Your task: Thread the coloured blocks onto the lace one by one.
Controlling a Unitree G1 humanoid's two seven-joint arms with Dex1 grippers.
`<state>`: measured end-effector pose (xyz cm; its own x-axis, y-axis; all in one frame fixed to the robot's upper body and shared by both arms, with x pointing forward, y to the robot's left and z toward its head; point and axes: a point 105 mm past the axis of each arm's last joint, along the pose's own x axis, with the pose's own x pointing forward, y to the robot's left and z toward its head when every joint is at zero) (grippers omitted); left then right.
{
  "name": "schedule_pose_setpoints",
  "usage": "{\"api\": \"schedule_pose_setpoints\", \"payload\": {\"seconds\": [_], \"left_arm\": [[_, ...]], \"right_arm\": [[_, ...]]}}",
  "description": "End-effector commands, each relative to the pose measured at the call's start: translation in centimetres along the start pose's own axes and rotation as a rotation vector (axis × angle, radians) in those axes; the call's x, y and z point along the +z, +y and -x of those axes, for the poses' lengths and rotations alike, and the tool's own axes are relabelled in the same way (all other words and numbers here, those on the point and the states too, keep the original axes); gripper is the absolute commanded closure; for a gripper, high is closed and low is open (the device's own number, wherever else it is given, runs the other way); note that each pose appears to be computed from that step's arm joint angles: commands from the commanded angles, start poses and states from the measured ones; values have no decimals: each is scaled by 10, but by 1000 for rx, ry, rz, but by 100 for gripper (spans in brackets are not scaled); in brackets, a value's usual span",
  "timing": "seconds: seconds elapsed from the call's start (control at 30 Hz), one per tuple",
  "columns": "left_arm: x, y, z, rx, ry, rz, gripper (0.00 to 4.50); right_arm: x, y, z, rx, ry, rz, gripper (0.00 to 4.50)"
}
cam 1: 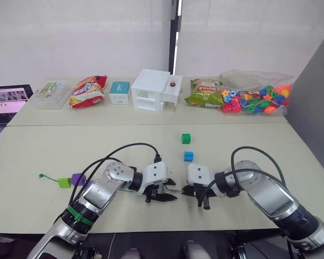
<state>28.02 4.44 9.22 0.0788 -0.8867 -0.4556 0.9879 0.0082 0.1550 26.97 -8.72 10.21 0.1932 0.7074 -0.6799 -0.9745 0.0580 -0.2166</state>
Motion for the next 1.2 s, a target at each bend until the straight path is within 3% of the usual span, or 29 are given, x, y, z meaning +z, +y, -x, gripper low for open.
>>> {"api": "schedule_pose_setpoints", "payload": {"seconds": [0.03, 0.13, 0.63, 0.93, 1.07, 1.2], "left_arm": [[11, 3, 1, 8, -29, -42, 352], [13, 4, 1, 10, -35, -43, 448], [18, 3, 3, -3, -58, -35, 448], [9, 3, 23, 7, -17, -34, 450], [1, 4, 51, 48, 17, -8, 450], [-1, 0, 70, 77, 32, 23, 450]], "right_arm": [[13, -3, 7, -24, -34, 38, 450], [13, -3, 7, -25, -35, 36, 450], [12, 0, 5, -23, -36, 46, 450], [12, -7, 40, -208, -145, -110, 148], [2, -14, 52, -434, -236, -290, 12], [-2, -18, 39, -642, -319, -429, 6]]}}
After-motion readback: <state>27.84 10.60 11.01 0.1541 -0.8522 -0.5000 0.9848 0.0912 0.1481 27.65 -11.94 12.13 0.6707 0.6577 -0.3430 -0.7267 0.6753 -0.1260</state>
